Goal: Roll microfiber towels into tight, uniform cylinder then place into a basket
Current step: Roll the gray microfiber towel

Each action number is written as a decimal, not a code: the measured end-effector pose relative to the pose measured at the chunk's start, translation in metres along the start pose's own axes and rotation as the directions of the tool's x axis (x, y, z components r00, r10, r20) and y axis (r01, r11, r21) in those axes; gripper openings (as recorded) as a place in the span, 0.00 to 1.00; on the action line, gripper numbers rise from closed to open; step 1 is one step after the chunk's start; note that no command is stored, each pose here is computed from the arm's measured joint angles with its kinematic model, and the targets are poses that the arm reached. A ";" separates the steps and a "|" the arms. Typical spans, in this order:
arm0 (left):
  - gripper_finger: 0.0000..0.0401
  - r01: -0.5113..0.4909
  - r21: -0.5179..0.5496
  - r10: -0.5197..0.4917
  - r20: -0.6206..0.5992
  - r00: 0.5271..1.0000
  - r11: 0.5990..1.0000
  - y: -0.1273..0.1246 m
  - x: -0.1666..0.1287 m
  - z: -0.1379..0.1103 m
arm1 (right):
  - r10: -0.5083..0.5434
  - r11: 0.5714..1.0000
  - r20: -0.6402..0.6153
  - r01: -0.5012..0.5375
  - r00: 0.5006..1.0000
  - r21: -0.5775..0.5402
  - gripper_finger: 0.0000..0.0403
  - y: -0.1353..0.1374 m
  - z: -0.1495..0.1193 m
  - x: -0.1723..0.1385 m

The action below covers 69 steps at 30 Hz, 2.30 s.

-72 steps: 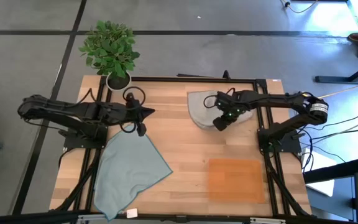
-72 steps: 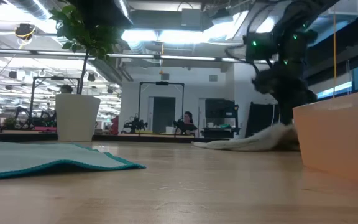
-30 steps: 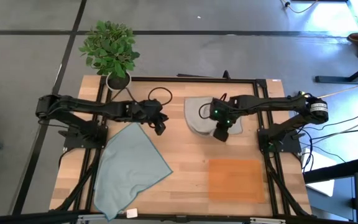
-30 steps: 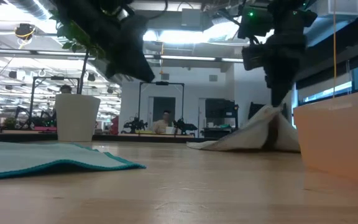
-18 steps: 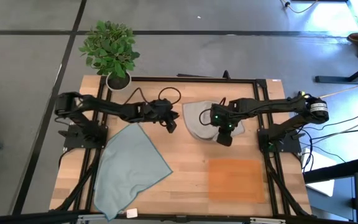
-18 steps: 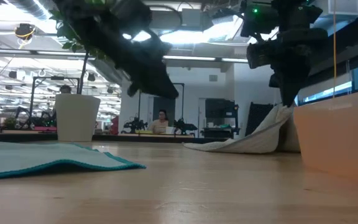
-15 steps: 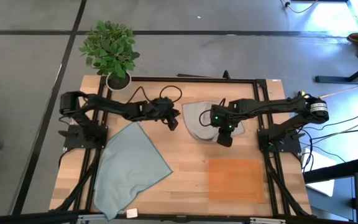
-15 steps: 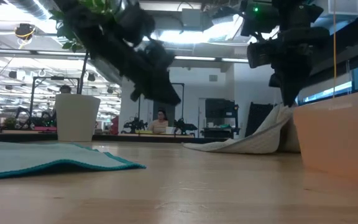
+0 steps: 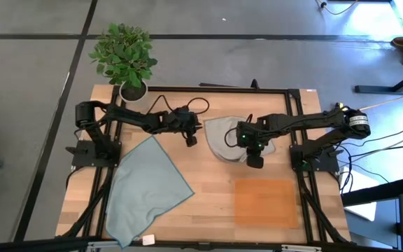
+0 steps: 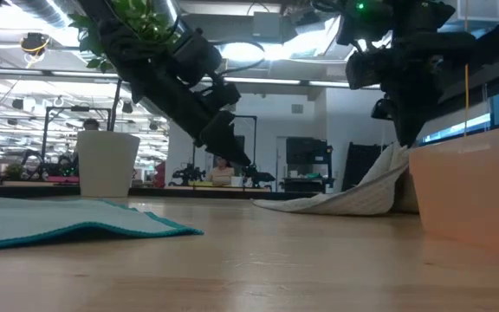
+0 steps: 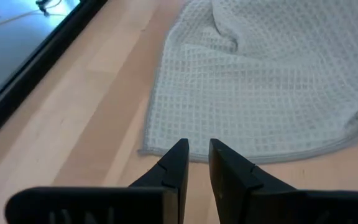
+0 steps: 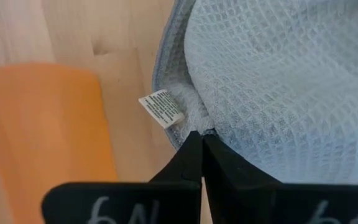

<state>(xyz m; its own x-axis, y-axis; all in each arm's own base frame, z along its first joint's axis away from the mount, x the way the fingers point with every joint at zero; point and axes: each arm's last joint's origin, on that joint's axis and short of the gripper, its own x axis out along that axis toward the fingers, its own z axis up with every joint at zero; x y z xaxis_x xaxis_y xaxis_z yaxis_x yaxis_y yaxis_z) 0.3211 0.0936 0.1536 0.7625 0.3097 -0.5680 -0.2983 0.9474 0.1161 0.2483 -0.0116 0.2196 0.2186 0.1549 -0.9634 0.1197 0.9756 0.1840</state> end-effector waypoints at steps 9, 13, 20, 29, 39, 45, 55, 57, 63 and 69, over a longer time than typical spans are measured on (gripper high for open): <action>0.14 0.012 -0.011 -0.013 -0.047 0.999 1.000 -0.004 0.000 -0.004 | -0.005 0.958 -0.006 0.003 1.000 -0.286 0.01 0.000 -0.001 0.000; 0.14 0.024 -0.026 -0.025 -0.069 0.997 0.999 -0.010 0.008 -0.012 | -0.004 0.952 -0.007 0.002 1.000 -0.306 0.01 0.000 -0.001 0.000; 0.14 -0.043 -0.084 0.035 -0.084 0.996 0.996 -0.006 0.032 0.000 | 0.000 0.954 -0.010 -0.002 1.000 -0.300 0.01 0.000 -0.001 0.000; 0.14 -0.051 -0.325 -0.006 -0.172 0.985 0.944 0.028 0.046 0.017 | 0.008 0.955 -0.013 -0.012 1.000 -0.295 0.01 0.000 -0.001 0.000; 0.14 -0.084 -0.504 -0.041 -0.232 0.972 0.860 0.044 0.045 0.010 | 0.008 0.955 -0.012 -0.011 1.000 -0.296 0.01 0.000 -0.001 0.000; 0.14 -0.098 -0.618 -0.053 -0.222 0.974 0.780 0.054 0.048 0.006 | 0.009 0.954 0.001 -0.008 1.000 -0.301 0.01 0.000 0.000 0.000; 0.14 -0.072 -0.638 -0.092 -0.219 0.971 0.767 0.051 0.064 -0.005 | 0.009 0.952 0.013 -0.005 1.000 -0.305 0.01 0.000 0.001 0.000; 0.14 -0.080 -0.638 -0.091 -0.230 0.969 0.766 0.052 0.064 -0.007 | 0.009 0.952 0.013 -0.005 1.000 -0.305 0.01 0.000 0.001 0.000; 0.14 -0.074 -0.637 -0.091 -0.223 0.971 0.767 0.052 0.064 -0.006 | 0.009 0.952 0.013 -0.005 1.000 -0.307 0.01 0.000 0.001 0.000; 0.14 -0.041 -0.619 -0.116 -0.212 0.970 0.784 0.046 0.071 -0.010 | 0.009 0.952 0.013 -0.004 1.000 -0.307 0.01 0.000 0.001 0.000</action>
<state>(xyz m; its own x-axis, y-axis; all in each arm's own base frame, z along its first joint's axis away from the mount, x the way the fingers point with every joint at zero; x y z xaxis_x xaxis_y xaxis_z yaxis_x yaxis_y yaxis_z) 0.3555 0.1587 0.1109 0.6529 0.1737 -0.7373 -0.6209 0.6803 -0.3896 0.2496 -0.0116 0.2198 0.2322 0.1615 -0.9592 -0.1846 0.9755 0.1195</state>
